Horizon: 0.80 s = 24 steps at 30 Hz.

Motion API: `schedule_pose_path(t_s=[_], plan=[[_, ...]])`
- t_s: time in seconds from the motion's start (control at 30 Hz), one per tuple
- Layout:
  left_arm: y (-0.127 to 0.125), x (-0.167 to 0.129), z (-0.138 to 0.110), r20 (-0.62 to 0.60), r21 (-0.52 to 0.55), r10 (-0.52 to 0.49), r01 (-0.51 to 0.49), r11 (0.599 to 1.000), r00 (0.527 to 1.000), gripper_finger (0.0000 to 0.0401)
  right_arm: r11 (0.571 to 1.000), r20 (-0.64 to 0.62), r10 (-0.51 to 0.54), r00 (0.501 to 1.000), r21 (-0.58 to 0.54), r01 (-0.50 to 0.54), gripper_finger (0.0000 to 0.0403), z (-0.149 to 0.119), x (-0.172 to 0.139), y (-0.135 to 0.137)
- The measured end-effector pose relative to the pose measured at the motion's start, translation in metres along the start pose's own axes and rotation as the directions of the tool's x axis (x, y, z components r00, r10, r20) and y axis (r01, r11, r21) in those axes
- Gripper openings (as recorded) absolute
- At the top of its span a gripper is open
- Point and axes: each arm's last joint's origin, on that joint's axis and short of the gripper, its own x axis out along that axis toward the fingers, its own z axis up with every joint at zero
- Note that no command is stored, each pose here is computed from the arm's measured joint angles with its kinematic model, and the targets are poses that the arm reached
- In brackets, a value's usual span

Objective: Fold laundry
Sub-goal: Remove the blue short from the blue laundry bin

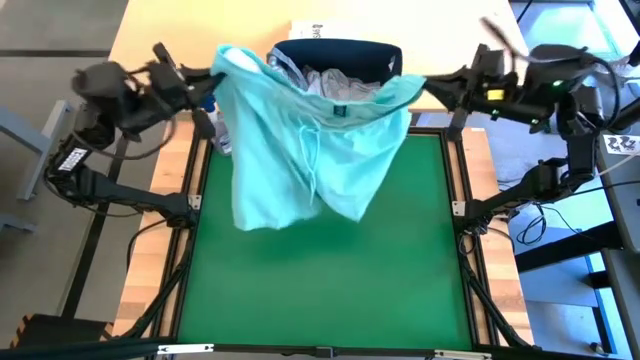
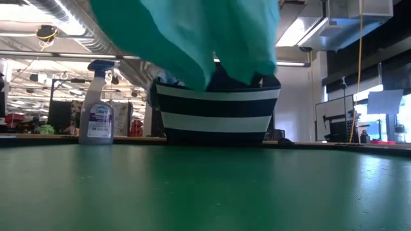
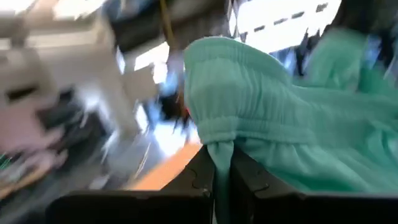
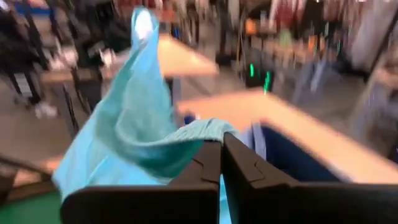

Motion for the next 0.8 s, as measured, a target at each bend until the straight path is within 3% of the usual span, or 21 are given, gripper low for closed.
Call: schedule_pose_path(t_s=[0.13, 0.33, 0.47, 0.8], plan=[[-0.007, 0.005, -0.014, -0.136, 0.03, -0.045, 0.05, 0.998, 0.99, 0.0014, 1.0, -0.159, -0.012, 0.987, 0.024, 0.016, 0.0001, -0.015, 0.009, 0.002], [-0.02, 0.013, -0.031, -0.304, -0.05, -0.156, 0.147, 0.988, 0.94, 0.0014, 0.995, -0.374, -0.095, 0.923, -0.035, 0.088, 0.0001, -0.036, 0.016, 0.001], [-0.028, 0.011, -0.037, -0.363, -0.13, -0.202, 0.165, 0.978, 0.91, 0.0014, 0.984, -0.421, -0.177, 0.89, -0.089, 0.153, 0.0001, -0.045, 0.019, 0.0], [-0.059, 0.01, -0.047, -0.392, -0.287, -0.271, 0.163, 0.944, 0.879, 0.0014, 0.985, -0.489, -0.158, 0.858, -0.145, 0.099, 0.0001, -0.062, 0.023, 0.012]])
